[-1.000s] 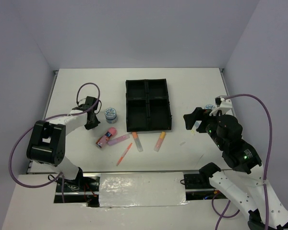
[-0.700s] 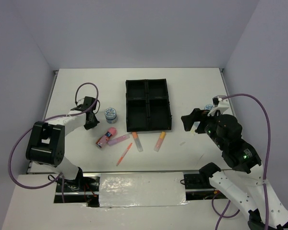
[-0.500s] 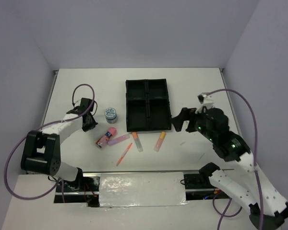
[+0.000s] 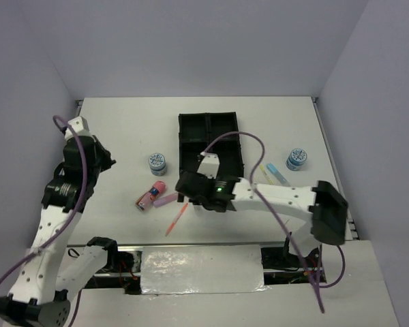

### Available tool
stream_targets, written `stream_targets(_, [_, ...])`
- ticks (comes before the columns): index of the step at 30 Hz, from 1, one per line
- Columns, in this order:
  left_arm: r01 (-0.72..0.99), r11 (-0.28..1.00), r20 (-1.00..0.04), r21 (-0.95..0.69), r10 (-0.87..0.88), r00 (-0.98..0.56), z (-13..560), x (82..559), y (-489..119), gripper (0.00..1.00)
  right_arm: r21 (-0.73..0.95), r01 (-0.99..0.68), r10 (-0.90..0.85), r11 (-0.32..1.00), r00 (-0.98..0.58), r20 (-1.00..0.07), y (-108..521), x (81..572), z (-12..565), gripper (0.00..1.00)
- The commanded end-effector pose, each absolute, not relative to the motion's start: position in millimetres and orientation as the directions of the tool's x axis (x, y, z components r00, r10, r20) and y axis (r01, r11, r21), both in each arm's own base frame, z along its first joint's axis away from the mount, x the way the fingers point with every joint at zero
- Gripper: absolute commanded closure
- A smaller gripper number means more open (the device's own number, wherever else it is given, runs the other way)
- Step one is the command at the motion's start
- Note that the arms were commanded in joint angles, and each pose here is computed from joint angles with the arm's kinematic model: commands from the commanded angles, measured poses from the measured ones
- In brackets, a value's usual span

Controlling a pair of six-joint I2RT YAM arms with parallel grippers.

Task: Sort the stationery into containers
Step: Pick up the pen from the corner of the board.

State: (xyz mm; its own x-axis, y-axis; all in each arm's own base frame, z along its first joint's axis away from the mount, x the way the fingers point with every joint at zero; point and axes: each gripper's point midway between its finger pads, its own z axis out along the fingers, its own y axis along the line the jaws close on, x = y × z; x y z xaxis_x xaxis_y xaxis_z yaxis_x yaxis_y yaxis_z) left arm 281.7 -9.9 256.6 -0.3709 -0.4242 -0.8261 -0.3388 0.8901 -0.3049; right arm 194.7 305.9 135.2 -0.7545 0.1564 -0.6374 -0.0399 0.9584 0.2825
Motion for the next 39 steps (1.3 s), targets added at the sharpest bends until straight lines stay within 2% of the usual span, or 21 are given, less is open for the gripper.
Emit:
stream_targets(1, [-0.351, 0.910, -0.901, -0.219, -0.327, -0.284, 287, 258, 15, 1.00, 0.298, 0.104, 0.283, 0.949, -0.699, -0.657, 338, 203, 129, 0.01])
stream_targets(3, [-0.364, 0.911, -0.920, -0.196, -0.299, -0.252, 294, 251, 23, 1.00, 0.270, 0.103, 0.260, 0.957, -0.713, -0.651, 366, 204, 116, 0.01])
stream_targets(8, [-0.361, 0.902, -0.933, -0.238, -0.315, -0.173, 296, 236, 26, 1.00, 0.162, 0.094, 0.177, 0.982, -0.748, -0.640, 392, 194, 94, 0.04])
stream_targets(14, [-0.345, 0.908, -0.941, -0.238, -0.304, -0.151, 291, 224, 22, 1.00, 0.111, 0.107, 0.152, 0.988, -0.796, -0.586, 395, 176, 58, 0.11])
stream_targets(19, [-0.330, 0.912, -0.943, -0.244, -0.302, -0.137, 294, 220, 19, 1.00, 0.042, 0.128, 0.129, 0.991, -0.816, -0.563, 393, 163, 37, 0.12])
stream_targets(23, [-0.331, 0.911, -0.943, -0.246, -0.304, -0.137, 294, 219, 19, 1.00, 0.011, 0.147, 0.130, 0.989, -0.837, -0.532, 382, 155, 17, 0.21])
stream_targets(29, [-0.321, 0.913, -0.943, -0.252, -0.306, -0.131, 296, 218, 17, 1.00, 0.055, 0.139, 0.148, 0.989, -0.849, -0.507, 384, 150, 9, 0.42])
stream_targets(32, [-0.328, 0.911, -0.944, -0.249, -0.304, -0.129, 295, 217, 19, 1.00, 0.097, 0.116, 0.148, 0.989, -0.865, -0.479, 392, 145, 4, 0.58])
stream_targets(33, [-0.328, 0.912, -0.944, -0.248, -0.304, -0.131, 295, 216, 19, 1.00, 0.103, 0.111, 0.147, 0.988, -0.868, -0.474, 392, 144, 4, 0.68])
stream_targets(35, [-0.331, 0.910, -0.944, -0.249, -0.305, -0.129, 295, 216, 19, 1.00, 0.120, 0.096, 0.142, 0.988, -0.872, -0.469, 393, 141, 7, 0.78])
stream_targets(38, [-0.337, 0.910, -0.944, -0.243, -0.302, -0.136, 293, 218, 20, 1.00, 0.122, 0.089, 0.137, 0.988, -0.871, -0.471, 389, 139, 10, 0.83])
stream_targets(39, [-0.339, 0.909, -0.944, -0.242, -0.301, -0.135, 294, 218, 20, 1.00, 0.128, 0.094, 0.144, 0.987, -0.871, -0.469, 388, 138, 12, 1.00])
